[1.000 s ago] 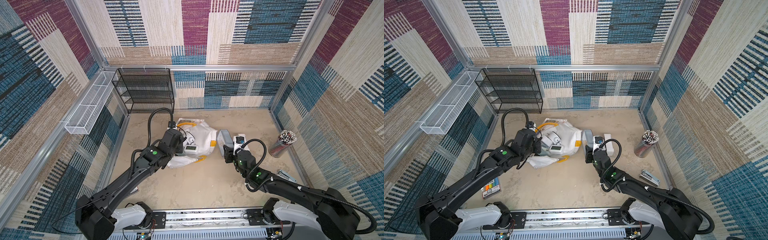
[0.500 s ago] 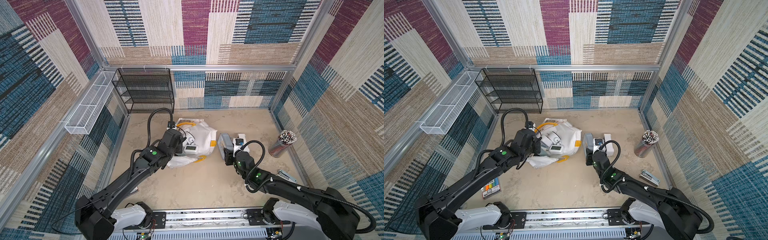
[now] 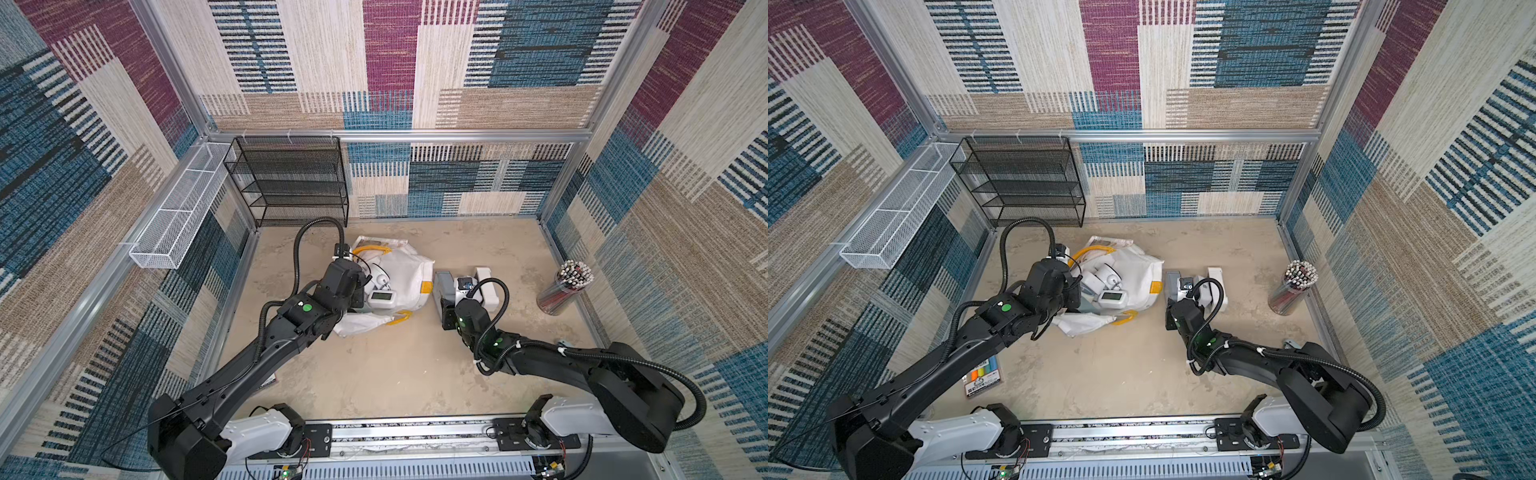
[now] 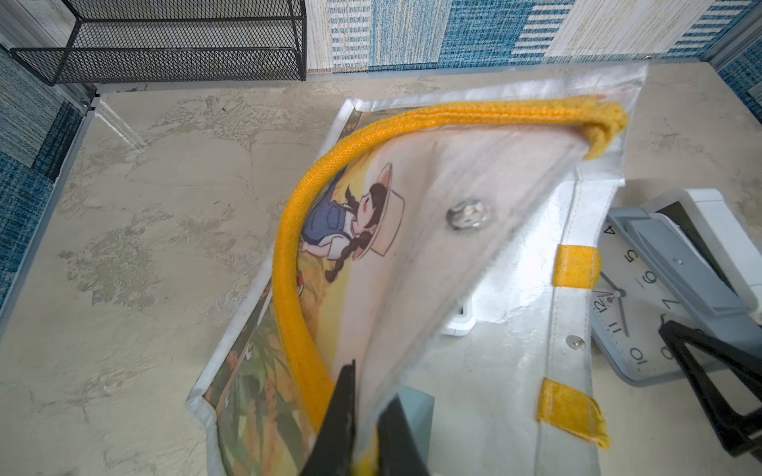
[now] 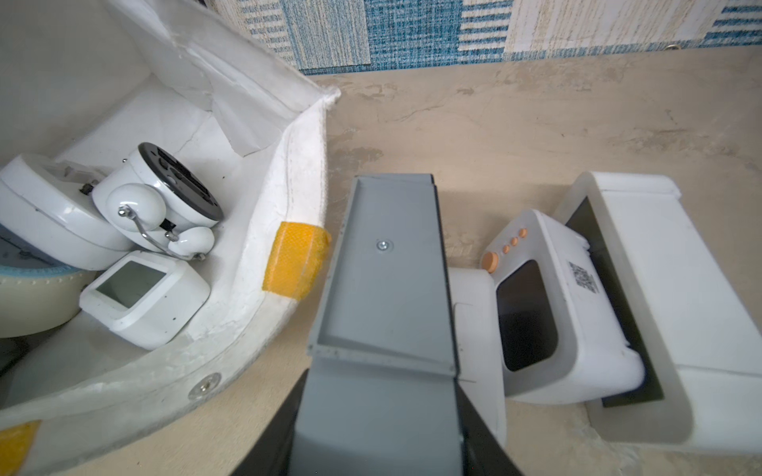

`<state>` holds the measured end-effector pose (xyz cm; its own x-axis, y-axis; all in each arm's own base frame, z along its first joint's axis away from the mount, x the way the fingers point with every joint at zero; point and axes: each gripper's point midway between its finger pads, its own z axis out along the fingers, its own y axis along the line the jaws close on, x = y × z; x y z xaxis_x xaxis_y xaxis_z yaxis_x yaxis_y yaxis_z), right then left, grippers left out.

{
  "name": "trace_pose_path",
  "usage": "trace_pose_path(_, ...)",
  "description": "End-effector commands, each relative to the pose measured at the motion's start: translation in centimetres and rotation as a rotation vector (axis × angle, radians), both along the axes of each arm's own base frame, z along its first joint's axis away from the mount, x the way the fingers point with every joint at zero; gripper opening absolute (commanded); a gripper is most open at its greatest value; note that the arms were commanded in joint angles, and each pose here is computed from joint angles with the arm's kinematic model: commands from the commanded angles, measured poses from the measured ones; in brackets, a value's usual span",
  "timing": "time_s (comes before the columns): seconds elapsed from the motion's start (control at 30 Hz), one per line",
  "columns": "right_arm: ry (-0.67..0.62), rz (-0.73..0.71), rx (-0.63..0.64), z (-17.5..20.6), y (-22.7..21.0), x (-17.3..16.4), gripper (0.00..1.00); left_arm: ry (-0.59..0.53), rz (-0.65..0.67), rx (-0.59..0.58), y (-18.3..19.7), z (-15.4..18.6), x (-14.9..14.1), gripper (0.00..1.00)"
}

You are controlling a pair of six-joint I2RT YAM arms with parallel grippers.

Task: Take the alarm clock out of the canvas bag
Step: Place the alarm at the center of the board.

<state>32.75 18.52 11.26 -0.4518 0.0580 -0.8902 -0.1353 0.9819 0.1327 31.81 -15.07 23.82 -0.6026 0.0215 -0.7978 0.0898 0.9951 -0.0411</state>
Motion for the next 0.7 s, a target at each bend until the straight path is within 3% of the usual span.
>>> trace_pose_path(0.0,-0.050,-0.030,0.023,1.0,0.2,1.0,0.18,0.009,0.006,0.025,0.5,-0.2,-0.3,0.00)
trace_pose_path(0.67,0.028,-0.042,-0.030,-2.1,0.2,1.2,0.38,0.011,0.003,0.020,0.4,-0.3,-0.2,0.00)
